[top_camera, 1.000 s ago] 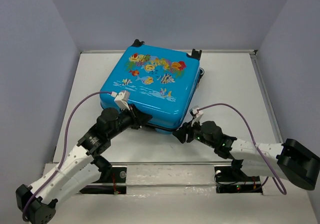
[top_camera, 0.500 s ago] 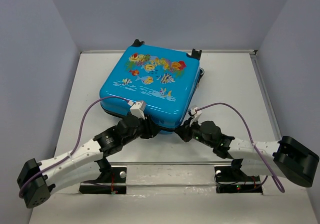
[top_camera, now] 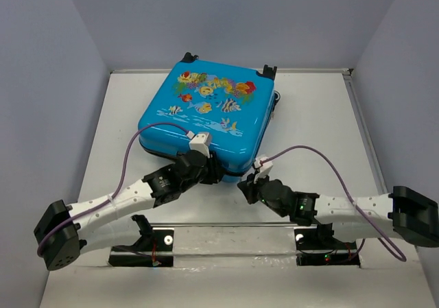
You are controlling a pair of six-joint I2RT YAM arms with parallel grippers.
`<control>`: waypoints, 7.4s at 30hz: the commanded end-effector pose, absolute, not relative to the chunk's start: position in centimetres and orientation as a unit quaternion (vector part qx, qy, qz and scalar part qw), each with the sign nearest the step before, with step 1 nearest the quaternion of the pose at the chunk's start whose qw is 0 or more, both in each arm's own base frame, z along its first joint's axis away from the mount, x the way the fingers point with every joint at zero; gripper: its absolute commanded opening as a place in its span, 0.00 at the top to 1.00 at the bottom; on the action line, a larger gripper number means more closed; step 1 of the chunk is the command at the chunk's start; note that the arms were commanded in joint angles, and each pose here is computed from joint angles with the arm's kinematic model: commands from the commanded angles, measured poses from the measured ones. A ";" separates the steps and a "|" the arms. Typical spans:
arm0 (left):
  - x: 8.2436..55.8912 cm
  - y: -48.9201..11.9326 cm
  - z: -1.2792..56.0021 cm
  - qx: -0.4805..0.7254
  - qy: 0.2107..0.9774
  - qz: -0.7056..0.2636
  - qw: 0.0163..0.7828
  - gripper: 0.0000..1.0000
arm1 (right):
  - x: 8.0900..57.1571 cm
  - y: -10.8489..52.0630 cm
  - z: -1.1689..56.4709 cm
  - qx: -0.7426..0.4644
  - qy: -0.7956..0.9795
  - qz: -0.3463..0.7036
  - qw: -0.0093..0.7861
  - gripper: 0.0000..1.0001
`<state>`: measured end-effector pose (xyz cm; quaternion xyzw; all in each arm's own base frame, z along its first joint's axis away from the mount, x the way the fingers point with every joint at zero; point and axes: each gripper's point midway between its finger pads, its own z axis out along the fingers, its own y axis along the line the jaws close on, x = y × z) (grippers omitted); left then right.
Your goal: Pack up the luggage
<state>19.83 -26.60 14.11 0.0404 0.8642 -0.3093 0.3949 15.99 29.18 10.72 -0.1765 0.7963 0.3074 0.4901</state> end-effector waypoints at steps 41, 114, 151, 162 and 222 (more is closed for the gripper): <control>41.9 -2.4 24.9 -0.156 0.816 -0.254 0.496 0.01 | 15.3 37.9 14.2 -0.160 0.794 0.365 0.459 0.93; 30.5 -12.9 31.2 -0.055 0.768 -0.295 0.566 0.08 | 28.1 14.1 25.7 -0.040 0.740 0.354 0.571 0.83; 29.8 -11.7 22.4 -0.060 0.816 -0.312 0.483 0.05 | 35.0 17.0 16.5 -0.130 0.669 0.380 0.625 0.63; 29.6 -15.2 20.7 -0.056 0.804 -0.384 0.451 0.07 | 30.7 23.5 15.4 -0.107 0.695 0.397 0.590 0.93; 29.7 -12.5 29.4 -0.061 0.787 -0.250 0.561 0.01 | 21.9 33.0 11.9 0.247 0.730 0.516 0.374 0.27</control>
